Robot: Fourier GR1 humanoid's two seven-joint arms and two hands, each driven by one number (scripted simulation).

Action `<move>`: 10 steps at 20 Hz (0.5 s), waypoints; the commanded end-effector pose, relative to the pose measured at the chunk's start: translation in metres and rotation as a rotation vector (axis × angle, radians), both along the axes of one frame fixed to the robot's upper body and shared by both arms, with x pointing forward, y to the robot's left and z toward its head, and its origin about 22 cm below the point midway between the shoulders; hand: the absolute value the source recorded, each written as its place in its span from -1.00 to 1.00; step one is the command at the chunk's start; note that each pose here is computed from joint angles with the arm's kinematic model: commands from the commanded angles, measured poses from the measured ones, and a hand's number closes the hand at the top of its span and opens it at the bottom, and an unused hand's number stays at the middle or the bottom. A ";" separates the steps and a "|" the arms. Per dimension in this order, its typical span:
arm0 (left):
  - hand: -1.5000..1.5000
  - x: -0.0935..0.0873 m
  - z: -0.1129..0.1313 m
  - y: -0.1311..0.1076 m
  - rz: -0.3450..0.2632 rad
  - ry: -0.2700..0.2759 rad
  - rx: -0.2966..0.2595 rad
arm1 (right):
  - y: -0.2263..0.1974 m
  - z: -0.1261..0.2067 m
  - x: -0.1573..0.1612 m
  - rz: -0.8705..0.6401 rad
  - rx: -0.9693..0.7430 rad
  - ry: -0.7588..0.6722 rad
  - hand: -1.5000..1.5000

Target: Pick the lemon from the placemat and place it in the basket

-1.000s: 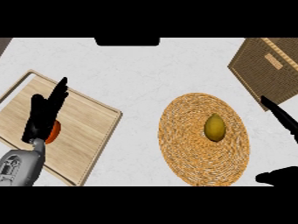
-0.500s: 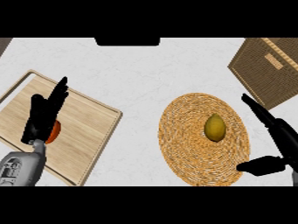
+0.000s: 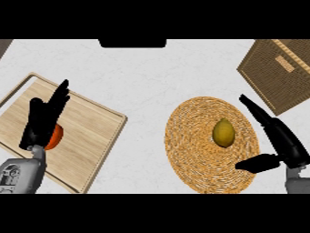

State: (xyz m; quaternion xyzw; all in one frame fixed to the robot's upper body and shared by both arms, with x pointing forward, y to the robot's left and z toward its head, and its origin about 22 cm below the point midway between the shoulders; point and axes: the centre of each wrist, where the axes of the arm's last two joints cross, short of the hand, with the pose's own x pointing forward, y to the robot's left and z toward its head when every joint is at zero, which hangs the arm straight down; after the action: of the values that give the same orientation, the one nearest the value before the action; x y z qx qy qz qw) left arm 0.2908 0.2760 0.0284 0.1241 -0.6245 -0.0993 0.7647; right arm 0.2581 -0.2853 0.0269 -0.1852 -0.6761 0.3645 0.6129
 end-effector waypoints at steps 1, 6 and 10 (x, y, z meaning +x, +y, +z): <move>0.00 0.015 0.010 0.026 0.018 0.009 0.005 | 0.018 -0.005 0.008 -0.006 0.015 0.003 -1.00; 0.00 0.002 -0.006 0.001 0.010 0.010 -0.014 | 0.027 -0.021 0.024 0.013 -0.026 0.060 -1.00; 0.00 0.003 -0.007 -0.007 -0.001 -0.007 0.011 | 0.018 -0.023 0.005 0.013 -0.014 0.078 -1.00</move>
State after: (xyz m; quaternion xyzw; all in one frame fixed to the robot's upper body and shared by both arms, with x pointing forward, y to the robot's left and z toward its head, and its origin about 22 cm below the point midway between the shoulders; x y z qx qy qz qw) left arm 0.2896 0.2755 0.0294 0.1227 -0.6233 -0.0972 0.7662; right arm 0.2708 -0.2580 0.0145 -0.1780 -0.6566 0.3745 0.6301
